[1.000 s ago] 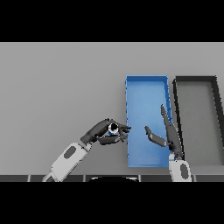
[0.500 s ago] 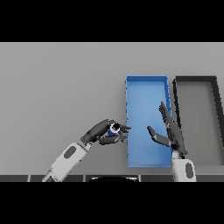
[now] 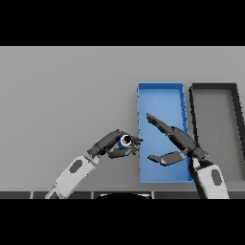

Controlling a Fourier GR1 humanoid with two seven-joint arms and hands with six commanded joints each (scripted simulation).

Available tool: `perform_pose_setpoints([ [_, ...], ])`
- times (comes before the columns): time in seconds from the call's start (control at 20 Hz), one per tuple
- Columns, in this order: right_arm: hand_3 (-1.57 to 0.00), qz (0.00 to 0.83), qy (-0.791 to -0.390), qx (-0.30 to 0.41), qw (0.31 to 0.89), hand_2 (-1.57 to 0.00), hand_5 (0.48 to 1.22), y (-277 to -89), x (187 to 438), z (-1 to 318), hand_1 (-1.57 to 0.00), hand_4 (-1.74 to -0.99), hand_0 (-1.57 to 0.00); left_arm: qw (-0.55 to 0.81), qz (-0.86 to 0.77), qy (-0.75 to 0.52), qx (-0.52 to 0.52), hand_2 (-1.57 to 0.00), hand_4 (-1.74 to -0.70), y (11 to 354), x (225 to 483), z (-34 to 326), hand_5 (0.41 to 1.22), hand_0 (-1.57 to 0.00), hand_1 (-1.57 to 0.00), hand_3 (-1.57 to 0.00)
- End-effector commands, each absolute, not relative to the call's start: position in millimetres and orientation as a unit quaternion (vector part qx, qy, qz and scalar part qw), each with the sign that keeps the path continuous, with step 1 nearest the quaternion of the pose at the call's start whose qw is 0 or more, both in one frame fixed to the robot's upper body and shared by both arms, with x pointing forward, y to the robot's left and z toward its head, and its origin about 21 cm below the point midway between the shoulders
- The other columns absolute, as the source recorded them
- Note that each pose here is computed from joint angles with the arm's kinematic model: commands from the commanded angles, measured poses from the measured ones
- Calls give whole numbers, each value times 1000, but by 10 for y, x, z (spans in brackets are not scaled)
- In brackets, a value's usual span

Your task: Pick up the blue pipe and place it into the blue bin.

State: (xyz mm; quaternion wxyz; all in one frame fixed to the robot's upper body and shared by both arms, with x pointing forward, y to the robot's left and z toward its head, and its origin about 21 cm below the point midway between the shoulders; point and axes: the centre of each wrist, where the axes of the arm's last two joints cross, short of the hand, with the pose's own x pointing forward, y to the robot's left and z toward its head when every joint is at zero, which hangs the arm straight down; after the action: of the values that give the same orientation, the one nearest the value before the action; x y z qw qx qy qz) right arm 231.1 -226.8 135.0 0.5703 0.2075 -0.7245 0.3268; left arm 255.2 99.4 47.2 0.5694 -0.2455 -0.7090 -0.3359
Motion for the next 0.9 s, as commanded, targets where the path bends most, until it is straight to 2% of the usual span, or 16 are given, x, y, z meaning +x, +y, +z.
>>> perform_pose_setpoints([
  [0.0, 1, 347, -722, 215, 558, 1, 510, -2195, 2338, 1394, 1, -1314, 1, 573, -341, -705, -243, -1571, -1741, 970, 2573, 460, 1221, -1571, -1571, -1485],
  [0.35, 1, 431, -694, 241, 523, 1, 531, -1671, 2503, 1550, 1, -1232, 1, 561, -341, -707, -262, -1571, -1741, 985, 2561, 467, 1221, -1571, -1571, -1516],
  [0.45, 1, 444, -688, 248, 519, 1, 532, -1602, 2555, 1572, 1, -1227, 1, 563, -343, -702, -270, -1571, -1741, 967, 2552, 437, 1221, -1571, -1571, -1532],
  [0.65, 1, 463, -678, 261, 508, 1, 508, -1340, 2703, 1626, 1, -1218, 1, 560, -355, -705, -252, -1571, -1740, 1004, 2598, 445, 1221, -1571, -1571, -1540],
  [0.75, -46, 472, -671, 272, 503, -102, 506, -1245, 2750, 1668, -84, -1245, -53, 561, -346, -703, -268, -1571, -1736, 1021, 2577, 436, 1221, -1571, -1571, -1484],
  [0.8, -161, 477, -668, 278, 499, -237, 509, -1184, 2765, 1704, -225, -1294, -181, 556, -360, -706, -251, -1320, -1737, 997, 2581, 443, 1221, -1394, -1326, -1288],
  [0.85, -296, 490, -659, 280, 498, -379, 507, -1142, 2784, 1693, -375, -1335, -345, 569, -396, -684, -225, -1063, -1682, 1024, 2602, 471, 1221, -1182, -1078, -1030],
])
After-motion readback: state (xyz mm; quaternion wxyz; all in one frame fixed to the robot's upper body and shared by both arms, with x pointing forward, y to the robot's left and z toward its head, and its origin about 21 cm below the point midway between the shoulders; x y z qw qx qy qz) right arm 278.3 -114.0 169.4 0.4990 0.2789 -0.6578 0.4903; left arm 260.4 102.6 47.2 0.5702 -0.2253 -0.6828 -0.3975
